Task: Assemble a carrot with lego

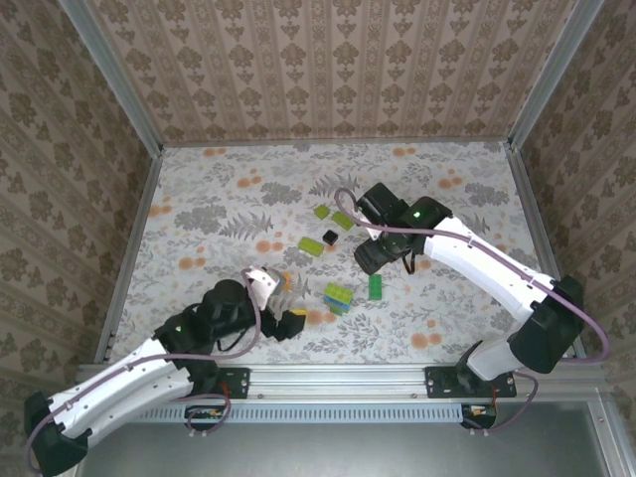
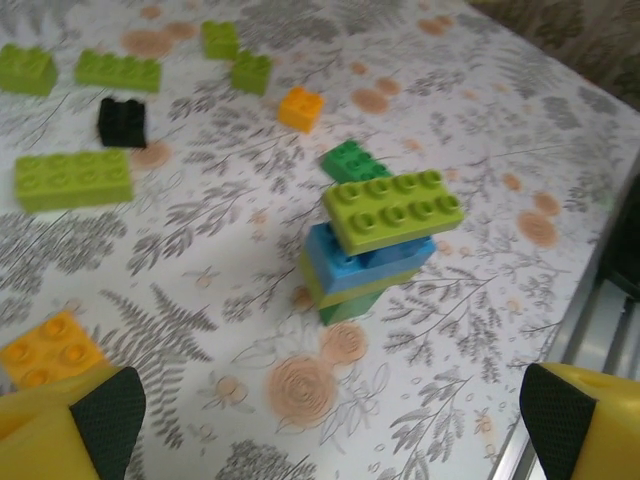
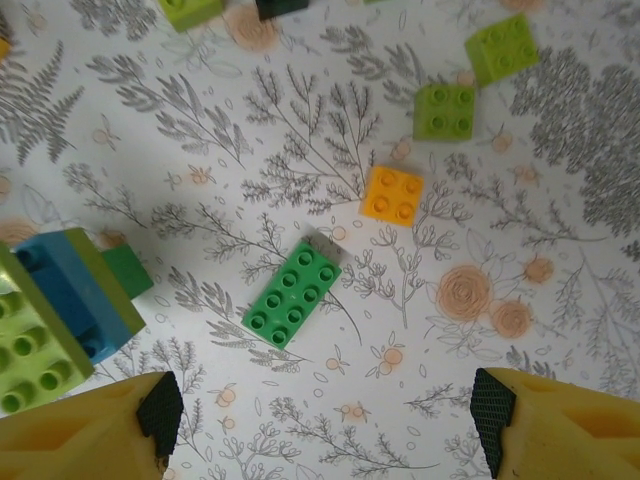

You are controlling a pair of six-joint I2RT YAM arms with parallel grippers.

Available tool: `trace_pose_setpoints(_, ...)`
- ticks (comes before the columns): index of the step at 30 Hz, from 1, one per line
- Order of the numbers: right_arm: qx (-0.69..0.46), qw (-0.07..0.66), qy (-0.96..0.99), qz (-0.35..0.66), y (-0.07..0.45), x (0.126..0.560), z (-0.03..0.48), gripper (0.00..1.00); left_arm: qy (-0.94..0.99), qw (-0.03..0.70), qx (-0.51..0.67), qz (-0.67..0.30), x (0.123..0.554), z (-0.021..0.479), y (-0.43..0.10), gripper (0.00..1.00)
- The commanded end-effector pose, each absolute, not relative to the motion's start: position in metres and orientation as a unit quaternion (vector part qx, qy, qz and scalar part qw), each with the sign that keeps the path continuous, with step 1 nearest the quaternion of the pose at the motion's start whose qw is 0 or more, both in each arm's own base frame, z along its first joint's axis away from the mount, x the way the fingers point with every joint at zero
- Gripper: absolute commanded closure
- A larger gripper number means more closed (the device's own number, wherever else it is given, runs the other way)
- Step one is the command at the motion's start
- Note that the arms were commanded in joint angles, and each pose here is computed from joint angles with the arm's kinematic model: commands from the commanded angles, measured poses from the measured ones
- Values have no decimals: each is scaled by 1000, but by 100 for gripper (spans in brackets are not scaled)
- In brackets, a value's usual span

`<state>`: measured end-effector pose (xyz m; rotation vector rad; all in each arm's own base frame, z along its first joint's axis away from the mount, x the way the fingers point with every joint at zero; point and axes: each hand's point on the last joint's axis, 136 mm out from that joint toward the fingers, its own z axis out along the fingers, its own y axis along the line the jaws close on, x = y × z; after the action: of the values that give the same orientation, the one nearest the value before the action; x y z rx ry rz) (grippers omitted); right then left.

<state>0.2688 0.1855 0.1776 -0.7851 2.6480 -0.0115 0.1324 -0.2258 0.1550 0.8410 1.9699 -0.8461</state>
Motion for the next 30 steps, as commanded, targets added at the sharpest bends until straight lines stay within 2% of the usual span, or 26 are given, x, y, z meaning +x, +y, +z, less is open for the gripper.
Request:
trace_pose_setpoints(1,-260,212,942,13,184,271,179,21,762,447,340,-321,141,154,-237,0)
trace_pose_setpoints(8,-256,230,938,42,184,267,184,21,757,500,342,-246,171,101,-247,0)
trace_pose_setpoints(11,-258,229,937,51,187,267,186,21,730,522,363,-249,170,102,-251,0)
trace_pose_setpoints(18,-249,221,941,53,188,271,177,21,700,512,426,-259,162,101,-268,0)
trace_pose_setpoints(30,-244,169,954,32,188,283,140,22,660,498,448,-342,176,111,-278,0)
